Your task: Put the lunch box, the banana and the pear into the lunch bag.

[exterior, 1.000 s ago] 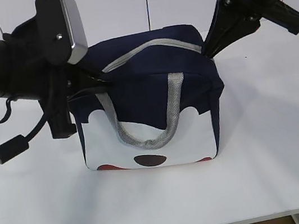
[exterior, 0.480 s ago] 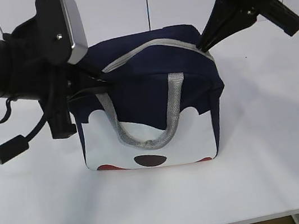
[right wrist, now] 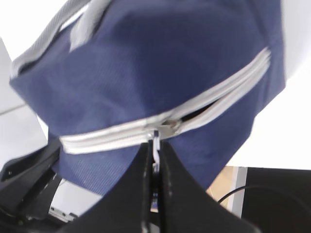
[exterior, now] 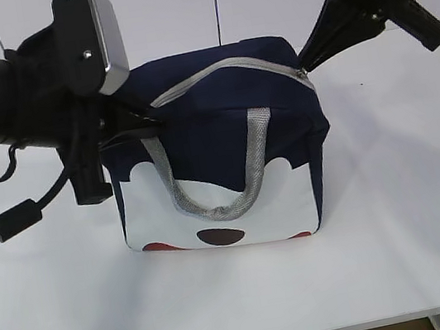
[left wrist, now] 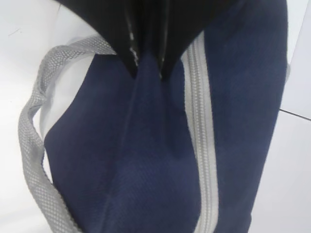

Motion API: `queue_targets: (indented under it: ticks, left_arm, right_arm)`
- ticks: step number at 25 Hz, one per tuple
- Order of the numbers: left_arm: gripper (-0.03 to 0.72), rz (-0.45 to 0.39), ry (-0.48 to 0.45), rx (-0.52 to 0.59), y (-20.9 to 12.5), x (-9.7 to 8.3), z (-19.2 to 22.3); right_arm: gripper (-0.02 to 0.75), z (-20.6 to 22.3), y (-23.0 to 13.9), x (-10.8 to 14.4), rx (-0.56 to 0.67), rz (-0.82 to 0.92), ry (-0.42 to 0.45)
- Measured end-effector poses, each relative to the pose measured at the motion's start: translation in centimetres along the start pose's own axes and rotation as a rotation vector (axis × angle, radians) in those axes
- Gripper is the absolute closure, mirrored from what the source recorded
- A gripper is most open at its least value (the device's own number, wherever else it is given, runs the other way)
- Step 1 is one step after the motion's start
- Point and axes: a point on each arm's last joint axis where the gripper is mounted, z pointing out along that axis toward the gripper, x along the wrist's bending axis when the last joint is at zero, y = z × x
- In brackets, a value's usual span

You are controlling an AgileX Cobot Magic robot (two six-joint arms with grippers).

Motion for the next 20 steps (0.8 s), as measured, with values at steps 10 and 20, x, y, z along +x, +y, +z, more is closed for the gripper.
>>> queue_targets:
  ticks: [10,20]
  left_arm:
    - [0.686,0.000,0.000,0.000,0.0,0.0,0.0]
    - [0.686,-0.014,0.012,0.009,-0.4,0.4,-0.1]
  right_arm:
    - [0.720,-0.6,0.7,-0.7,-0.017,0.009,0.009]
    - [0.720,-1.1,1.1,-1.2,-0.024,0.012,0.016]
